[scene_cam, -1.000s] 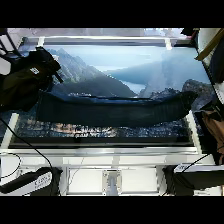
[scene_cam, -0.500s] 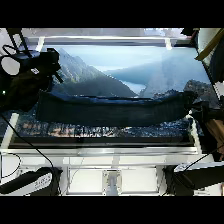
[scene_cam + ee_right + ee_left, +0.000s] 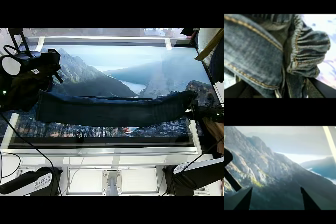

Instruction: Fold the clothes and pants, and hang the long-sleeved shirts on hangers.

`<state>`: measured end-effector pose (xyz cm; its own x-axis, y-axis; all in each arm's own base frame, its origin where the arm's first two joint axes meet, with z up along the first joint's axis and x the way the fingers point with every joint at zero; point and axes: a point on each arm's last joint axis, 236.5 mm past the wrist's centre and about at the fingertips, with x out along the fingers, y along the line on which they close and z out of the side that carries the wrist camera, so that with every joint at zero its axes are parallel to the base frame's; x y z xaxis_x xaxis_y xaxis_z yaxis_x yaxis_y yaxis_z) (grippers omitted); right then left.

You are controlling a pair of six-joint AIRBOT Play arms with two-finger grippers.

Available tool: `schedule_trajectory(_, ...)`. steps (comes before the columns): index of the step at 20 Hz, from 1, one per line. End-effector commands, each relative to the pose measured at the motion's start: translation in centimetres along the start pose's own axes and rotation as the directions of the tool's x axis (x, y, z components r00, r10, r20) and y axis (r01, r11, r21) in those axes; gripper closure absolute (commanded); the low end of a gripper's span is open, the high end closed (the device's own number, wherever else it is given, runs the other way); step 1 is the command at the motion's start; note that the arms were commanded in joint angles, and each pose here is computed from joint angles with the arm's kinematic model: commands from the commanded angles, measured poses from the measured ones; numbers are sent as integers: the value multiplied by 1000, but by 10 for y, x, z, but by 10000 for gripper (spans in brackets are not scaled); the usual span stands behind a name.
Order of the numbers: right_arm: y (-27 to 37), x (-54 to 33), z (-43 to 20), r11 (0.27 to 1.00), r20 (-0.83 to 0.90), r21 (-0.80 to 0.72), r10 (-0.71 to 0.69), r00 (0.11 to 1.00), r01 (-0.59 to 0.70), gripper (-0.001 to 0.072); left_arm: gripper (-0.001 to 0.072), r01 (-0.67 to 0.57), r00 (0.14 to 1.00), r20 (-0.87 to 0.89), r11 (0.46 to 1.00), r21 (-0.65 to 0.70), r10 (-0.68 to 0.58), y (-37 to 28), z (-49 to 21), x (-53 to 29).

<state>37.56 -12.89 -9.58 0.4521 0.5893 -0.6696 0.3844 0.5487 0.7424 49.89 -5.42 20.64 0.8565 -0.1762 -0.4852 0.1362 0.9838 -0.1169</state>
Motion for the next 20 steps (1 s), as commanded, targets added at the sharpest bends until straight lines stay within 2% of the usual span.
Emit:
schedule_trajectory(1,-1,15,2,998,-3,-34,-48,999,48,70,2,13,1000,-7,1000,-8,-13,-5,-2,2)
schedule_trajectory(2,2,18,0,998,-13,-41,-46,999,46,195,2,24,1000,-12,1000,-15,-24,-8,-4,4)
schedule_trajectory(3,5,19,-1,998,-21,-45,-39,999,38,407,2,34,999,-21,999,-13,-34,-13,-7,8)
schedule_trajectory(4,8,18,-2,998,-30,-50,-35,999,33,667,2,41,999,-33,999,-10,-42,-17,-12,13)
schedule_trajectory(6,18,9,-3,997,-57,-72,-11,998,7,659,11,62,996,-63,998,-2,-62,-29,-22,25)
schedule_trajectory(7,27,2,-3,996,-66,-86,5,998,-11,659,151,80,993,-82,997,-1,-80,-38,-30,32)
schedule_trajectory(9,50,-15,-2,991,-87,-128,34,996,-45,660,685,143,983,-111,989,-28,-145,-68,-44,46)
schedule_trajectory(11,88,-38,-3,976,-103,-190,84,991,-102,660,687,241,958,-135,965,-100,-253,-114,-60,60)
schedule_trajectory(14,154,-63,-12,940,-95,-302,137,986,-160,660,687,382,886,-186,896,-225,-425,-204,-102,81)
schedule_trajectory(17,209,-64,-31,893,-88,-426,120,989,-146,660,687,464,824,-266,865,-191,-501,-294,-170,95)
schedule_trajectory(20,244,-52,-55,869,-102,-480,79,992,-118,660,687,532,752,-372,834,-145,-545,-365,-248,87)
